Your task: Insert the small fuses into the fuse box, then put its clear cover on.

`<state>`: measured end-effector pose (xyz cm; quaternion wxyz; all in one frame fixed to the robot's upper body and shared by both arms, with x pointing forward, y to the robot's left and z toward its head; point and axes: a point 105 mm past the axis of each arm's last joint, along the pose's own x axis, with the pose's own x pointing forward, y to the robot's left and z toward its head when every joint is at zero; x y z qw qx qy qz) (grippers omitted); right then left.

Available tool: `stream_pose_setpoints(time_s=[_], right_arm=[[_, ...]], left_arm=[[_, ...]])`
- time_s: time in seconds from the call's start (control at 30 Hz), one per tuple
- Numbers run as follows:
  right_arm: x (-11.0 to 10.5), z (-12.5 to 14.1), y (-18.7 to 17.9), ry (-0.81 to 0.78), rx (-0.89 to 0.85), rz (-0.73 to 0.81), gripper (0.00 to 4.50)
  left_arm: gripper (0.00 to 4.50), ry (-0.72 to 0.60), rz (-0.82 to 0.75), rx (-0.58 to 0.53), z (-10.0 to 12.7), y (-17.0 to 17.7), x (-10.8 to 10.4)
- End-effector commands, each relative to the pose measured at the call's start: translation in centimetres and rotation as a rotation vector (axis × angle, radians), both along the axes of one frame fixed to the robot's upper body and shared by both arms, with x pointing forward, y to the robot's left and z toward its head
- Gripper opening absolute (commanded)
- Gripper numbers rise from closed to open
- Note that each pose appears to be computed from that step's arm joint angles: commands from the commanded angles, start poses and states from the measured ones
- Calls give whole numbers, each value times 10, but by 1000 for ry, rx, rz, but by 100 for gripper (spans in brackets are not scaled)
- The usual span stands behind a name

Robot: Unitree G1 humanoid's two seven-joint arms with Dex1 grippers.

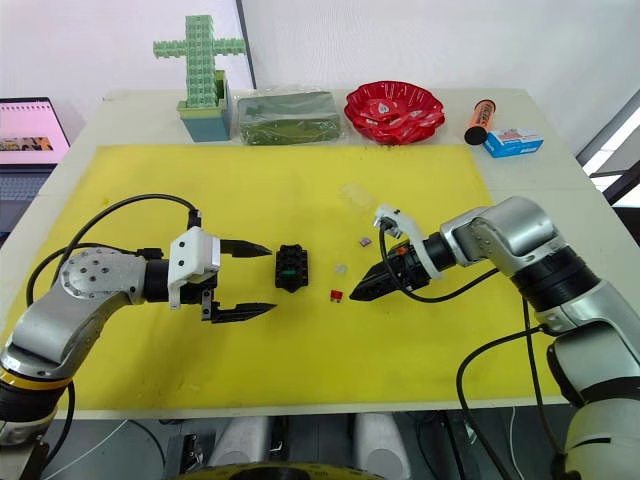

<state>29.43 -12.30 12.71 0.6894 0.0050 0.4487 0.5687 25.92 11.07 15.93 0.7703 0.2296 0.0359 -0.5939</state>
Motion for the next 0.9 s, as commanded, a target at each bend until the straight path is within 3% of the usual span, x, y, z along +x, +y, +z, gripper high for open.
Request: stream_pose_setpoints(time_s=[0.03,0.9], right_arm=[[5,6,7,-9,28,25,400],[-5,-8,32,153,74,18,400]], left_arm=[[450,-36,-15,-6,8,-2,-1],[450,-39,-5,-18,7,-5,-3]])
